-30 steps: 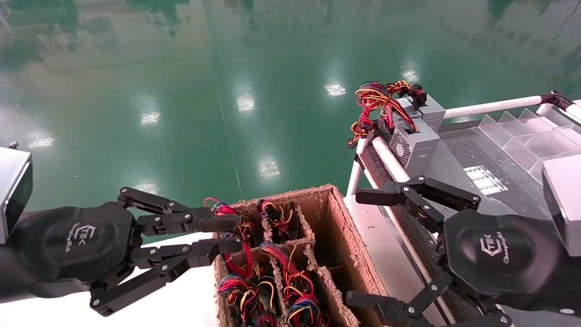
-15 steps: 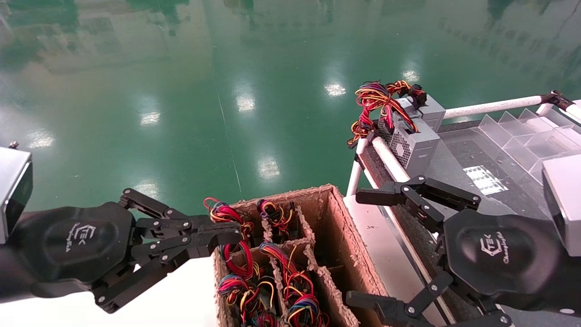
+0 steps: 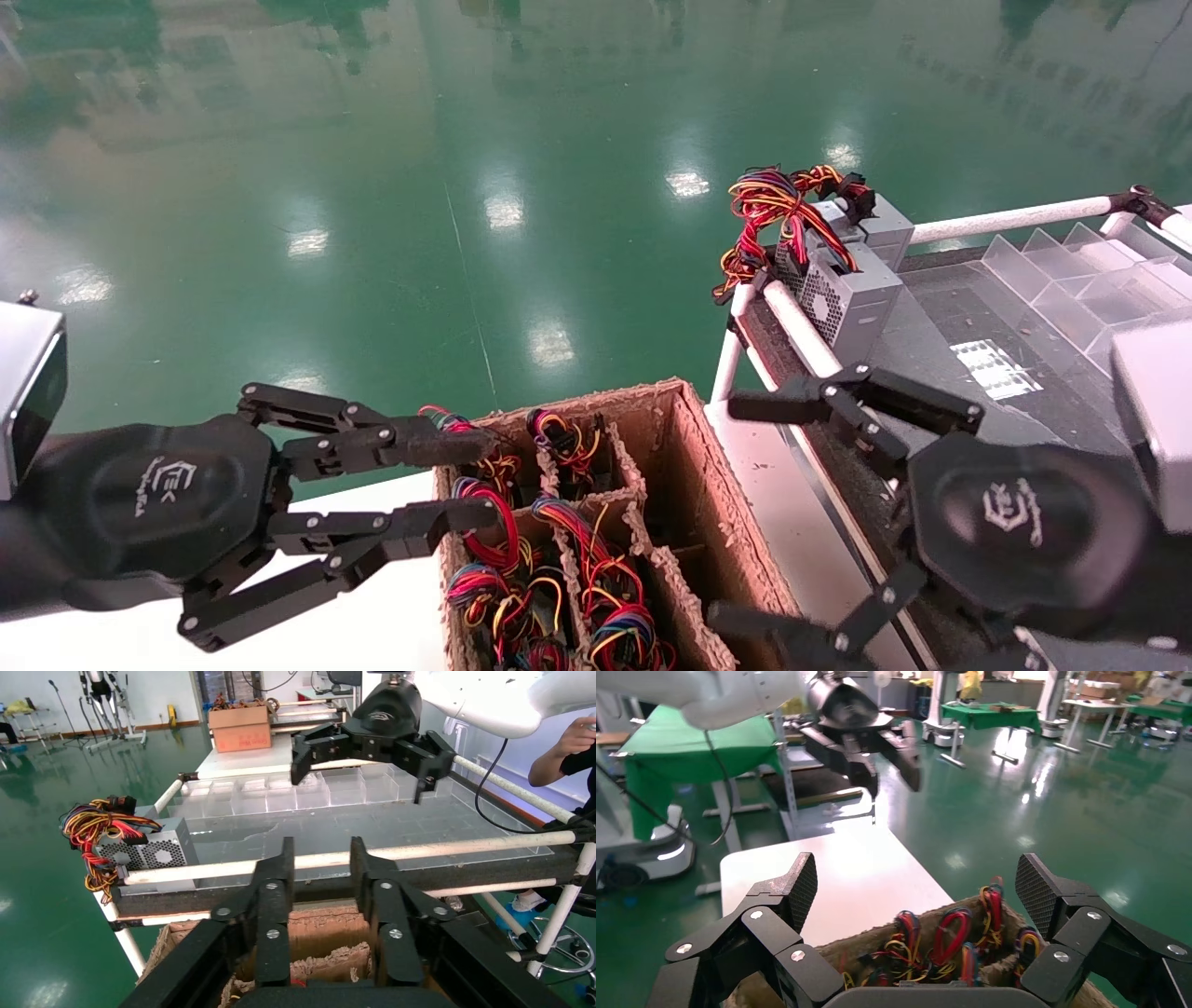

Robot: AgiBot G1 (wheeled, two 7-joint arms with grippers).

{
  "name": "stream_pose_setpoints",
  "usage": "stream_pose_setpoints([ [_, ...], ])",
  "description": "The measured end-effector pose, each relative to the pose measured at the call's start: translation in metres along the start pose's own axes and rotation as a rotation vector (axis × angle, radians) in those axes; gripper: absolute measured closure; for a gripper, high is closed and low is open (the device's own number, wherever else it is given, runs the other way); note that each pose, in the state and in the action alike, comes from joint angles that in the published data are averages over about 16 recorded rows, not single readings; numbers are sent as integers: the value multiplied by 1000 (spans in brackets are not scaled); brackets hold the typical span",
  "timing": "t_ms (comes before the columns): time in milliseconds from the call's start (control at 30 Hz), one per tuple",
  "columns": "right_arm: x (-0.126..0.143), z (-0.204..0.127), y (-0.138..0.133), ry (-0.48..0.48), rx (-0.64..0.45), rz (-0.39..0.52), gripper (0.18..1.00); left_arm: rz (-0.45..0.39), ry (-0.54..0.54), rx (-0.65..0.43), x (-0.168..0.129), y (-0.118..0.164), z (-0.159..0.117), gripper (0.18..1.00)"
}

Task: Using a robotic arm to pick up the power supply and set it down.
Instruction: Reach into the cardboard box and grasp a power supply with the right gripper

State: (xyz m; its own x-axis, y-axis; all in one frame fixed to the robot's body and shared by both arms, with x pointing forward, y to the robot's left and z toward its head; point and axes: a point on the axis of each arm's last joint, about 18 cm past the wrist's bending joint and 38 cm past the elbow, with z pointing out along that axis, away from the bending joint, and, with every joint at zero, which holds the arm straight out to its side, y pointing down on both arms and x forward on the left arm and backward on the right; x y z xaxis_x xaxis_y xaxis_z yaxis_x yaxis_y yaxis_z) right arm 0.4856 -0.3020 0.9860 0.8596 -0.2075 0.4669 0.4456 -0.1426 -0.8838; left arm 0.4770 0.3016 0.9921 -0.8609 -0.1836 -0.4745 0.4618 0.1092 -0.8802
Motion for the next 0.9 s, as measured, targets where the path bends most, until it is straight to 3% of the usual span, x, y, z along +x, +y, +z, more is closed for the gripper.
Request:
stream_pose_setpoints([
  [400, 11, 27, 43, 9, -132, 135, 178, 0, 0, 0, 0, 0, 0, 634],
  [900, -3, 89, 94, -140, -262, 294, 178, 0, 0, 0, 0, 0, 0, 315],
])
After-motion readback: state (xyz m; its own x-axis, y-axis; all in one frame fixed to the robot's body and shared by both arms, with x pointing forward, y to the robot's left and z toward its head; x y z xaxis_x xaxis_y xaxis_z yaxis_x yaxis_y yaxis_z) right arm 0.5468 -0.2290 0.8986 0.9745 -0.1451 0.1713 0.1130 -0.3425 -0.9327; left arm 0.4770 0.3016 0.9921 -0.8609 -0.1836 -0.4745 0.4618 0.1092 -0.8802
